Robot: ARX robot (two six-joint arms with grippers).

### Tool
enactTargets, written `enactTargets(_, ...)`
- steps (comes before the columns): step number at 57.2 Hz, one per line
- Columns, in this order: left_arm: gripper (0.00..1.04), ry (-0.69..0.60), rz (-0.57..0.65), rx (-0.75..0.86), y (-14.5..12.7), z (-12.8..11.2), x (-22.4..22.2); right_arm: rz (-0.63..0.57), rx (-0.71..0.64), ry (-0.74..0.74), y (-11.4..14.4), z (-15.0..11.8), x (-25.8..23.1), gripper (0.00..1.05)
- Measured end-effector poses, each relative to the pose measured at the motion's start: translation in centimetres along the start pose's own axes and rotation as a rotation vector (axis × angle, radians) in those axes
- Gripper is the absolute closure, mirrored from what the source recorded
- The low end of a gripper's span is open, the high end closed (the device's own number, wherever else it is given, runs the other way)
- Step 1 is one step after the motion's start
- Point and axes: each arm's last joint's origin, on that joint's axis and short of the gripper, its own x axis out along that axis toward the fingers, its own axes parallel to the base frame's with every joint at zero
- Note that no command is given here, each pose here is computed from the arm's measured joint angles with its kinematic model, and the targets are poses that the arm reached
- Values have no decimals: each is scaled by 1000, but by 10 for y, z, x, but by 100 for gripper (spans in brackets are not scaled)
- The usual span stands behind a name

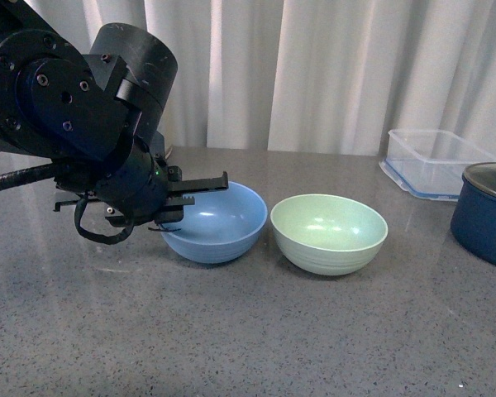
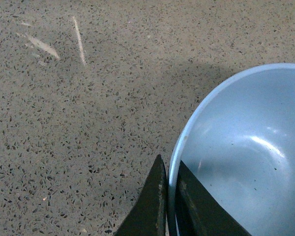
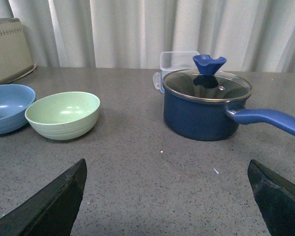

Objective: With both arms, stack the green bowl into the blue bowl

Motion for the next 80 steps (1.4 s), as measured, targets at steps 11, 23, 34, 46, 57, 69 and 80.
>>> enactTargets(11,101,0,0,0,0,0,0,0,0,0,0,0,0,10)
enactTargets(23,82,-28,-13,-13,0,6,-7,0,0,0,0,0,0,10)
enactTargets(34,53,-93,-17,-34,8,23,-33,0,0,0,0,0,0,10)
enactTargets(46,17,-150,11,-77,31,32,-74,0,0,0,0,0,0,10)
enactTargets(57,7,-161,59,-61,51,12,-117,0,0,0,0,0,0,10)
enactTargets(69,7,-141,115,29,64,-38,-167,0,0,0,0,0,0,10)
enactTargets(80,7,-93,141,62,75,-66,-182,1,0,0,0,0,0,10)
